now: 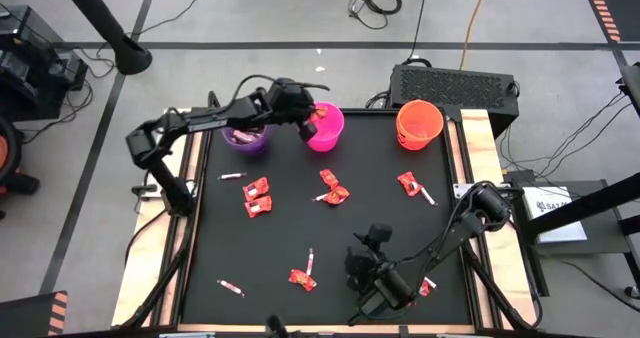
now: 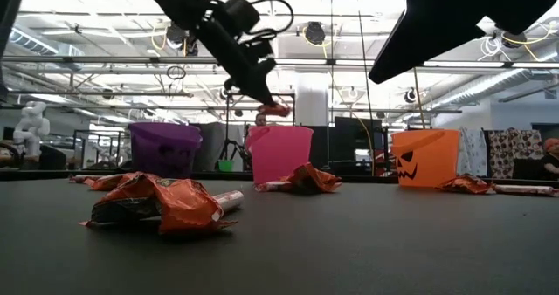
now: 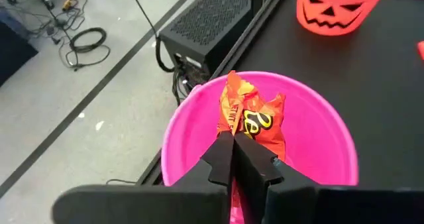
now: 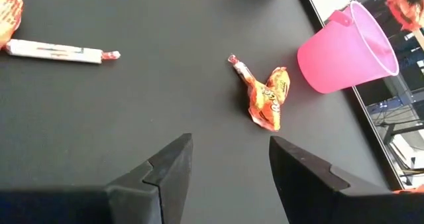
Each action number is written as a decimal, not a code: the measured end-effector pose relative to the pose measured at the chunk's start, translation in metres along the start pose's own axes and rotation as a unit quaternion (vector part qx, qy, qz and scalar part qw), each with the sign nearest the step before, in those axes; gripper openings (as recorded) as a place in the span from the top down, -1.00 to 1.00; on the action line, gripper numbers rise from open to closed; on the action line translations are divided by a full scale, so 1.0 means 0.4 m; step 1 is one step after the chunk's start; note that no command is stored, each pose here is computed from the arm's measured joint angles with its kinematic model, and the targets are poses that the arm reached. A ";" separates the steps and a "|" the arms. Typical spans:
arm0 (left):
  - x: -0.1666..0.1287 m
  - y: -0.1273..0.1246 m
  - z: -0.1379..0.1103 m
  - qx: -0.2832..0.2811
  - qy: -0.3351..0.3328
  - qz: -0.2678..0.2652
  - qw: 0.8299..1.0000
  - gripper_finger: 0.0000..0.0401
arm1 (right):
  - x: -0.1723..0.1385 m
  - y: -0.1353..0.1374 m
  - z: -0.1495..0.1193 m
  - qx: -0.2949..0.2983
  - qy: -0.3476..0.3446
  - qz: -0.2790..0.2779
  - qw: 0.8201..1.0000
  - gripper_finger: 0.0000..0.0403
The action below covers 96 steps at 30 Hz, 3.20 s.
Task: Sort candy by brand, put in halloween buckets
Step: Put the red chocolate bar into the pink bucket
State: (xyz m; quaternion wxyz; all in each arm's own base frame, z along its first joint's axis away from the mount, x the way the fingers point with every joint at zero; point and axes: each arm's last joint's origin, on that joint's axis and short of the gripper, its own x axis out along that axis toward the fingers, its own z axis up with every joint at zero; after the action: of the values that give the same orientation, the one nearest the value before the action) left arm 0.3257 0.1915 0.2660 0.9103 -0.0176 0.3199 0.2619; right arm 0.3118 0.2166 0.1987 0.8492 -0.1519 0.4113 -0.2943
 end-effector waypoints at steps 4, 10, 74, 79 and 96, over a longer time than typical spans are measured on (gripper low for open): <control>0.018 -0.014 -0.005 0.042 0.007 -0.004 0.999 0.77 | 0.000 0.000 0.000 0.000 0.000 0.000 1.000 0.05; 0.010 -0.041 0.000 0.068 0.006 0.004 0.998 0.42 | -0.007 0.003 -0.004 0.002 -0.001 0.002 1.000 0.05; -0.205 -0.375 -0.467 0.226 0.271 -0.206 0.913 0.33 | -0.032 0.034 -0.010 -0.004 0.005 0.060 0.998 0.05; -0.201 -0.366 -0.465 0.222 0.272 -0.198 0.915 0.67 | -0.032 0.034 -0.010 -0.004 0.005 0.060 0.998 0.05; -0.234 -0.364 -0.263 0.227 0.145 -0.181 0.946 0.99 | -0.031 0.033 -0.010 -0.013 0.002 0.058 0.998 0.05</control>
State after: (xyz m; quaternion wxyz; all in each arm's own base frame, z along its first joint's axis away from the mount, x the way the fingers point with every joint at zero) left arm 0.2750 0.0012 0.2182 0.8659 0.0944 0.4912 0.0073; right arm 0.3075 0.2349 0.1972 0.8618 -0.1382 0.4253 -0.2393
